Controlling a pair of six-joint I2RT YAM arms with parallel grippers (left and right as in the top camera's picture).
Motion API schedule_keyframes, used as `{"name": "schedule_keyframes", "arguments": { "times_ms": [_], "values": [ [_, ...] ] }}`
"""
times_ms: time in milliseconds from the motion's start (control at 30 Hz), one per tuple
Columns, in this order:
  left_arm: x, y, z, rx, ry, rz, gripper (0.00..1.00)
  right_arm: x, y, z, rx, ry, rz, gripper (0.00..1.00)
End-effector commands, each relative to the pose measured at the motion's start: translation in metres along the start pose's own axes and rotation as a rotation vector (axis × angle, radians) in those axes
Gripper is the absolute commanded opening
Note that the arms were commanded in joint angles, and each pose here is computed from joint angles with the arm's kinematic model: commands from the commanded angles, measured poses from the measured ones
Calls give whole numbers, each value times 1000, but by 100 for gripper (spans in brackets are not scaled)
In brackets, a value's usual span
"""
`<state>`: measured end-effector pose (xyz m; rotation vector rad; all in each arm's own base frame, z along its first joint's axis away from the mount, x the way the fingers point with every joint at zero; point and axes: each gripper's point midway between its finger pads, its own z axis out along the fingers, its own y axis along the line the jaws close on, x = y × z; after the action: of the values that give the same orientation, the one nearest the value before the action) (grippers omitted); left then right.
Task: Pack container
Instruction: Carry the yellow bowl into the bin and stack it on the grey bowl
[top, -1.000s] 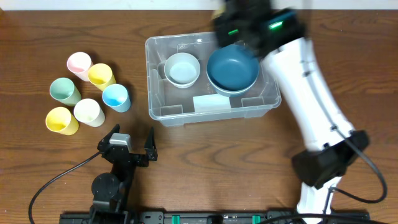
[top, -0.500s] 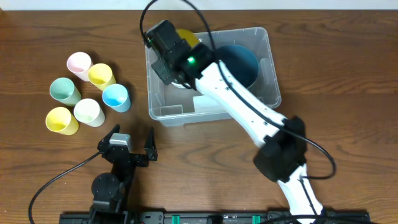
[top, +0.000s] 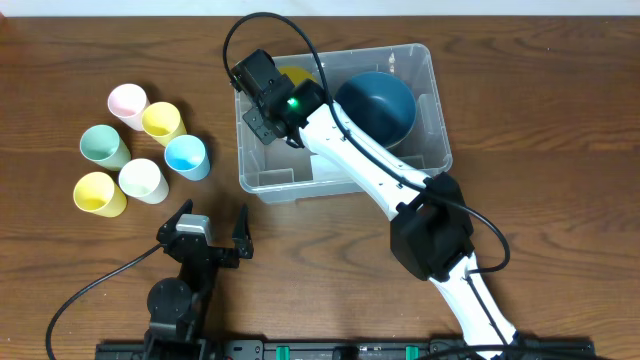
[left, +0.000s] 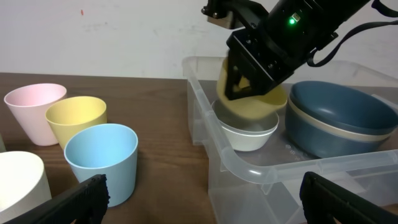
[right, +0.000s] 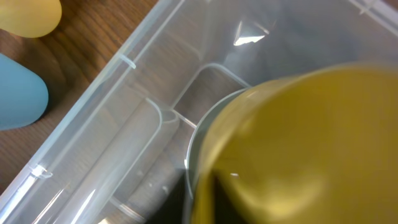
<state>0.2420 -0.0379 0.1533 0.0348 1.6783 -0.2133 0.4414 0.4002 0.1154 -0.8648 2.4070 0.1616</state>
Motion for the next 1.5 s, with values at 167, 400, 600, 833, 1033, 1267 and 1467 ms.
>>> {"name": "schedule_keyframes", "arguments": {
  "times_ms": [167,400,600,833,1033,1267,1467],
  "values": [
    [15,1,1,2,45,4,98,3,-6,4,5,11,14,75],
    [15,1,1,2,45,5,98,4,-6,-12,-7,32,20,75],
    [15,1,1,2,45,5,98,-7,-2,-69,-77,7,75,78],
    [15,1,1,2,45,5,98,-11,-2,-154,-137,-33,117,77],
    [15,1,1,2,45,5,98,12,-1,-198,-171,31,182,61],
    [15,1,1,2,45,5,98,39,-71,-217,15,92,356,56],
    [15,1,1,2,45,5,98,68,-169,-235,140,115,597,71]
  ]
}}
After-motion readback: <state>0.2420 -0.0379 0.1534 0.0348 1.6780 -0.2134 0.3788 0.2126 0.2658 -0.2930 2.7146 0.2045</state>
